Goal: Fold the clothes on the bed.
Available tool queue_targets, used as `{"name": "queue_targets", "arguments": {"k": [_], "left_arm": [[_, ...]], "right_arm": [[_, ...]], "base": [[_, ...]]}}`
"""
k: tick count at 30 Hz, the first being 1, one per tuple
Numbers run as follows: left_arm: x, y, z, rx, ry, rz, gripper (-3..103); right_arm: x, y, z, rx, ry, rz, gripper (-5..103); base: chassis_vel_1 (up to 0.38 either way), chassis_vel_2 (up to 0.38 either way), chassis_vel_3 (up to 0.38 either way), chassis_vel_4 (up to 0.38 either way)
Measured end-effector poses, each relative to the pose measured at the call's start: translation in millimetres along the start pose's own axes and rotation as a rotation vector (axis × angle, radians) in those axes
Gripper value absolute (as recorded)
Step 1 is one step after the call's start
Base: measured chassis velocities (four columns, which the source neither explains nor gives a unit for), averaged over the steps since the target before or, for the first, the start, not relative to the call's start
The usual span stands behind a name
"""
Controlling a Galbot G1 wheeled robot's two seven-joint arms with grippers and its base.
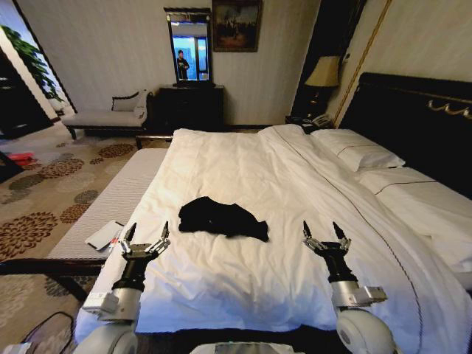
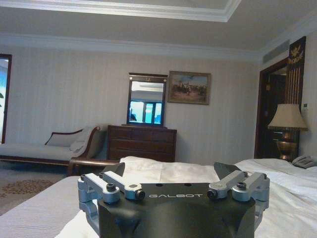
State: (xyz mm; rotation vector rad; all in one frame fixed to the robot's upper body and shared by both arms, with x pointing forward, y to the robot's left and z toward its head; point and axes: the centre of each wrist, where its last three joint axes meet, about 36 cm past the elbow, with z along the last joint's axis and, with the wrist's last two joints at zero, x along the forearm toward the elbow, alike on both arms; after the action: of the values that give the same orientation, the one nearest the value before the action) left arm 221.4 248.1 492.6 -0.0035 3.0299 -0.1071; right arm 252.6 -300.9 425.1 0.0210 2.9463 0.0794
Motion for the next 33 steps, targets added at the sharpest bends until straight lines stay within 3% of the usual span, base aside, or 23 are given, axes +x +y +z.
{"name": "queue_targets", "arguments": {"k": [33], "left_arm": [[6,0.3,-7,-0.027,-0.019,0.009,100]], "right_arm": [[14,5,-6,0.015,-0.030,-0.008,100]], "base": [[-0.051,-0.027,0.053,0.032]]}}
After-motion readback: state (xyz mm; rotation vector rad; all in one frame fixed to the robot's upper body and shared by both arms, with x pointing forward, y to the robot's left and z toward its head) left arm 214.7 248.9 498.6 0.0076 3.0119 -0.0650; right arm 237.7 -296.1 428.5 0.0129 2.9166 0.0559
